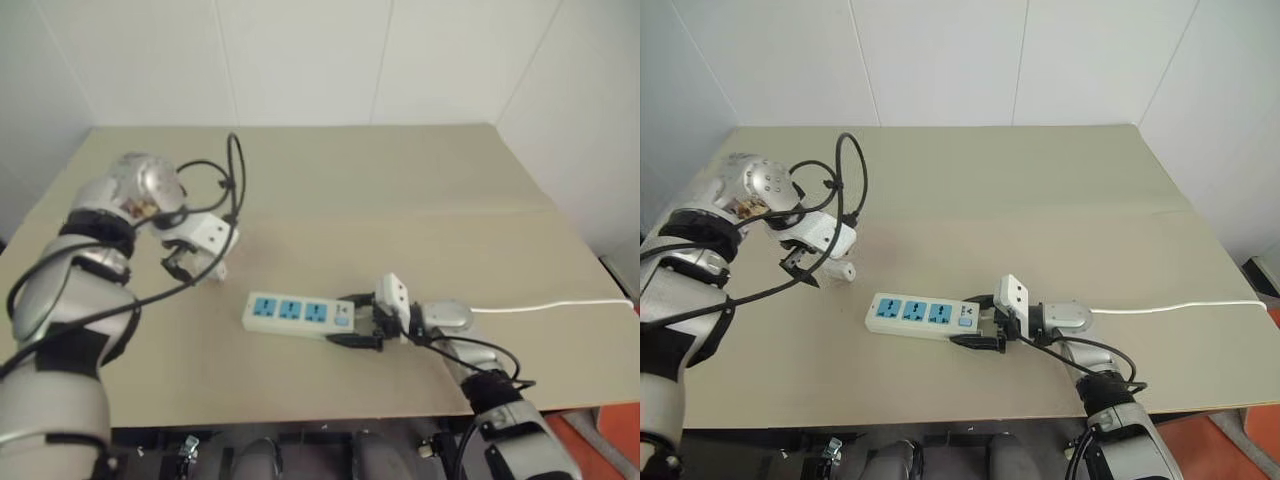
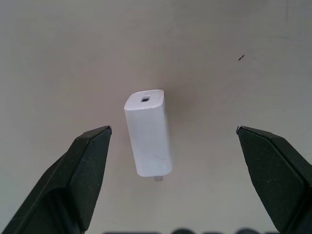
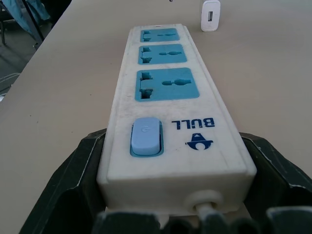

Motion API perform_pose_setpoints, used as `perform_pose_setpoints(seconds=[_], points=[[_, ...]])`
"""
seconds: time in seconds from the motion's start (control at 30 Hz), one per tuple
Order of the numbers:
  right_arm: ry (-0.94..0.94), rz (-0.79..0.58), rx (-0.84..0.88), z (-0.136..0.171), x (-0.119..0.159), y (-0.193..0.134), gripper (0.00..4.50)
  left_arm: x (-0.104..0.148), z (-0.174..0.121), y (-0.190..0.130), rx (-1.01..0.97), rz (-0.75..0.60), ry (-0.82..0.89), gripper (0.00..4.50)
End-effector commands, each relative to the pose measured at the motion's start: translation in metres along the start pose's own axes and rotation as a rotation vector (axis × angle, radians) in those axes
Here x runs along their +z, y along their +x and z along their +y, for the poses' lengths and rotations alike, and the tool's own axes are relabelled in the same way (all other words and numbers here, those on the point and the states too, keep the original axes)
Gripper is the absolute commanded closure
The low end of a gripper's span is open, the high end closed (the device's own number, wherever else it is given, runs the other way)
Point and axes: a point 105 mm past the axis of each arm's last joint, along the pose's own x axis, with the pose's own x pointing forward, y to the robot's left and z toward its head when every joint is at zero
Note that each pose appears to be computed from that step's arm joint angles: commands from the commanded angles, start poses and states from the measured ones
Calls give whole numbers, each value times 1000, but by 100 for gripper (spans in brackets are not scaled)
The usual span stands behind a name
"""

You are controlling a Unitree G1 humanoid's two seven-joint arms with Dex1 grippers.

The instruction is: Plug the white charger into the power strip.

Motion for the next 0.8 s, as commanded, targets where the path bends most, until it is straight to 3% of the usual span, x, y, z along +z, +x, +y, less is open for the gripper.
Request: perform_pose_setpoints(seconds=[0.03,0.8], points=[[-5,-19,-16,-1,6,-2,105,-2,8,-3,28,73,27,0],[18,-27,-55,7,4,-1,105,5,23,26,37,130,-61,0]])
